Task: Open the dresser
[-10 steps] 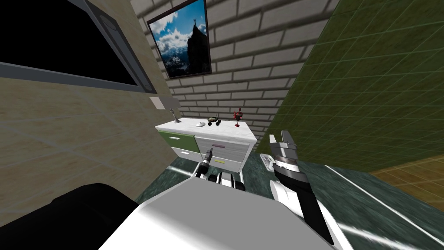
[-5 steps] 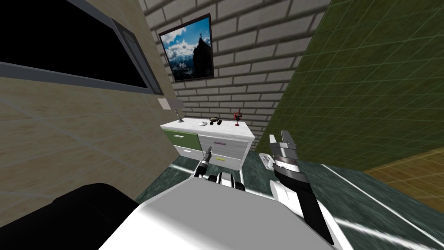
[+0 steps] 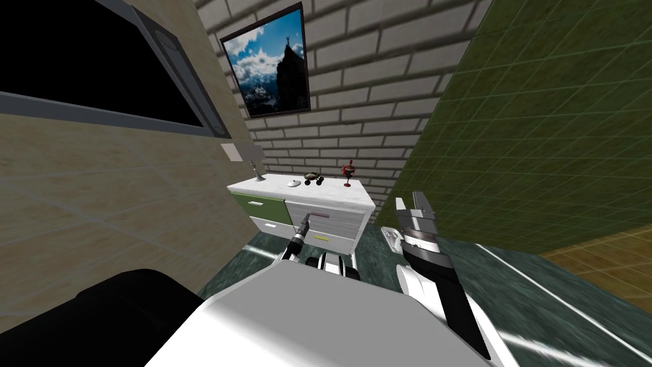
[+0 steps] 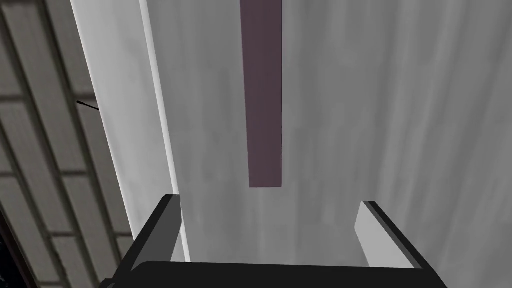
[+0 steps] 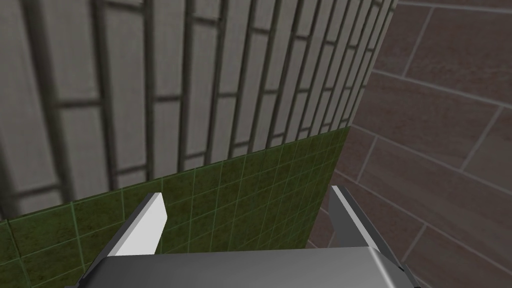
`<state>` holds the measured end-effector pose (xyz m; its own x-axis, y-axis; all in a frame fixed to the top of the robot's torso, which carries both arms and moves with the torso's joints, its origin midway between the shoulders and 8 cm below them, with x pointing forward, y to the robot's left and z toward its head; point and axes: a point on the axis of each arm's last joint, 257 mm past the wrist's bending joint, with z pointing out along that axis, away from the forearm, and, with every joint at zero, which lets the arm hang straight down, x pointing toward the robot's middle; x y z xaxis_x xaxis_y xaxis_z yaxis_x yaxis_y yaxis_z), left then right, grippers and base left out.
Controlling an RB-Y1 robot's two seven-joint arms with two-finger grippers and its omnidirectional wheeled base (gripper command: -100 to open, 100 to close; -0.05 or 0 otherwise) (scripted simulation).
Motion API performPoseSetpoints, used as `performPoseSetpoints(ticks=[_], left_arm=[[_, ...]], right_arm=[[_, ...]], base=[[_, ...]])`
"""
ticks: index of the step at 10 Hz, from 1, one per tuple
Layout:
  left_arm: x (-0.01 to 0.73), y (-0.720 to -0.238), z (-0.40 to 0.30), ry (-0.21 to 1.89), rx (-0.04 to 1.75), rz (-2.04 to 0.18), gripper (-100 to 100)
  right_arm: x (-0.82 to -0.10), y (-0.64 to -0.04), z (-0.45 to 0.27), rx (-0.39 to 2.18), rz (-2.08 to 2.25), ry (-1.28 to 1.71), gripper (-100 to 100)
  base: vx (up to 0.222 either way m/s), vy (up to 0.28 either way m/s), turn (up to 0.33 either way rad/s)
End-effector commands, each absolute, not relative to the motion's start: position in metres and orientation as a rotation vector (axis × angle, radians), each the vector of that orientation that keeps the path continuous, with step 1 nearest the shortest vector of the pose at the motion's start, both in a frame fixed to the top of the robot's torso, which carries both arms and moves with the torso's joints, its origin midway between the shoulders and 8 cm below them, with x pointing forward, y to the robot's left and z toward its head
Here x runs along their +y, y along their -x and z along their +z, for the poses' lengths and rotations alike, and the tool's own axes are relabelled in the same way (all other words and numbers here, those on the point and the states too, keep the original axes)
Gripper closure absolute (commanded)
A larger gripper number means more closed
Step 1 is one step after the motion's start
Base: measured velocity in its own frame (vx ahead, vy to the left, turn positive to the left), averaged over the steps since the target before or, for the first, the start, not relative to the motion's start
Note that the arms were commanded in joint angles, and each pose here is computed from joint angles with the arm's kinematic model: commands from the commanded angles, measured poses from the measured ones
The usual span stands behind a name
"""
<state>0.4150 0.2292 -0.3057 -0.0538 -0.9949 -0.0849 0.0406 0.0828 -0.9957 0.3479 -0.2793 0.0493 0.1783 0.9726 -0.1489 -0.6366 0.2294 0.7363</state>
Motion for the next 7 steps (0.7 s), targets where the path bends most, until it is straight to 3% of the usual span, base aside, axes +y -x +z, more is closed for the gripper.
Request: performPoseSetpoints(ticks=[1, 5, 6, 7], left_arm=[[0.2192, -0.4187, -0.304, 1.13, 1.226, -1.226, -100], [0.2142, -0.4213, -0.3001, 1.144, 1.21, -1.235, -100], [0.2142, -0.4218, -0.3, 1.144, 1.21, -1.234, 100], [0.2134, -0.4175, -0.2971, 1.141, 1.21, -1.237, 100]], right_arm=[[-0.2793, -0.3479, 0.0494, 0.691, 1.237, -0.594, 0], [-0.2793, -0.348, 0.0494, 0.691, 1.237, -0.594, 0], [-0.2793, -0.3479, 0.0494, 0.691, 1.237, -0.594, 0], [-0.2793, -0.348, 0.0494, 0.691, 1.237, -0.594, 0]], base=[[0.039, -0.025, 0.001], [0.039, 0.0, -0.006], [0.006, 0.001, 0.002], [-0.122, 0.001, 0.022]])
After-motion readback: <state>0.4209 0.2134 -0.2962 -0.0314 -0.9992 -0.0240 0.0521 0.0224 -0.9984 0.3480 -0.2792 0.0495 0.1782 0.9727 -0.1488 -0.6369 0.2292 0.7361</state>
